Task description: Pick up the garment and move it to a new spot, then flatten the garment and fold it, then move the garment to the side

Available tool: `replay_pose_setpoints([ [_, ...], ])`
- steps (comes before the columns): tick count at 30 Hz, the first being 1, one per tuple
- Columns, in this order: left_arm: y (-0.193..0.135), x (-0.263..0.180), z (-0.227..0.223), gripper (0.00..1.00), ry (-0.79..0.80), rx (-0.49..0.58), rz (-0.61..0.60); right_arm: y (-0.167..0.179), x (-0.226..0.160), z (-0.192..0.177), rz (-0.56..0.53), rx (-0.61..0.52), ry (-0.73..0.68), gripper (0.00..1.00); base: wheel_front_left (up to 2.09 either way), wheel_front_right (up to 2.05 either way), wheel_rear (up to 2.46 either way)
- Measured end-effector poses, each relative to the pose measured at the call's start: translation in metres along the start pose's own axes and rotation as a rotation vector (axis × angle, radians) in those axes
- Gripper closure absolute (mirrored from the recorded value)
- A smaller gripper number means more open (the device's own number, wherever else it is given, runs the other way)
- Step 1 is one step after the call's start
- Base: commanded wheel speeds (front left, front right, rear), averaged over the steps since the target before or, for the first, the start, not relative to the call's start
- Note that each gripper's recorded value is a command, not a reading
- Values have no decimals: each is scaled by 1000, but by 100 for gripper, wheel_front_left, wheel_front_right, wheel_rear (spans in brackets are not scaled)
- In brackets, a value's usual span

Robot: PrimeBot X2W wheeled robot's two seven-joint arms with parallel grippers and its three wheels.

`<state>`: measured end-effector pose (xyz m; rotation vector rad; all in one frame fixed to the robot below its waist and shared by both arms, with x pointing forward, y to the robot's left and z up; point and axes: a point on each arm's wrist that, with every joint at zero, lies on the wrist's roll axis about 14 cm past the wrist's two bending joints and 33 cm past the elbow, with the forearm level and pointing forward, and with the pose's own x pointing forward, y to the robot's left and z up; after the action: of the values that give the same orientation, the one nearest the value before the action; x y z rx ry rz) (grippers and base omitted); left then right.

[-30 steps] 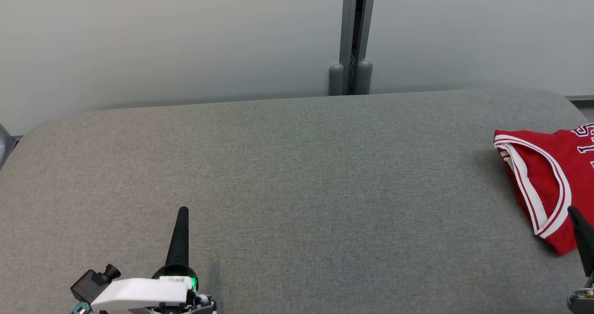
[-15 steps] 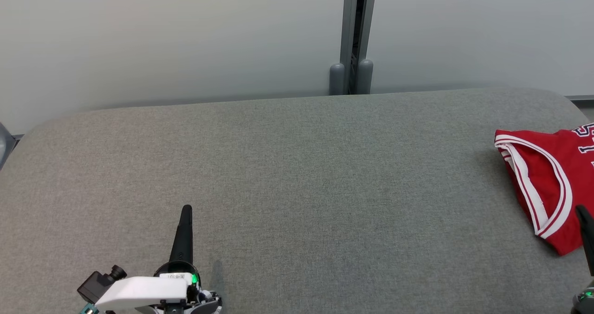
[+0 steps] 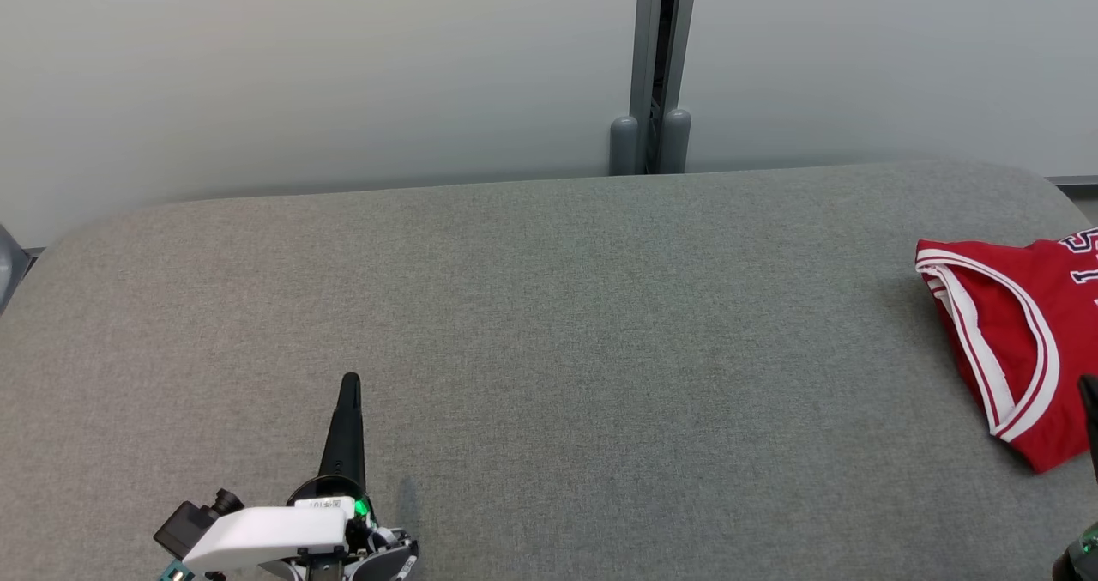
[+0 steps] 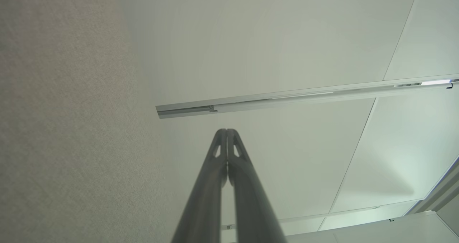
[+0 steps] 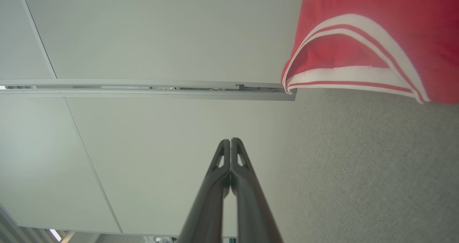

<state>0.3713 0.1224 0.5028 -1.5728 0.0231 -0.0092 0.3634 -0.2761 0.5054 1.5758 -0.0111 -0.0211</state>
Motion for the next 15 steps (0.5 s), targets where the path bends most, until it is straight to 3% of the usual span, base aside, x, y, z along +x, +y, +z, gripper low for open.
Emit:
replay_pose_setpoints([
  [15,0,0,0,100,0,-1,0,1,1,0,5,2,-1,100,0,0,0],
])
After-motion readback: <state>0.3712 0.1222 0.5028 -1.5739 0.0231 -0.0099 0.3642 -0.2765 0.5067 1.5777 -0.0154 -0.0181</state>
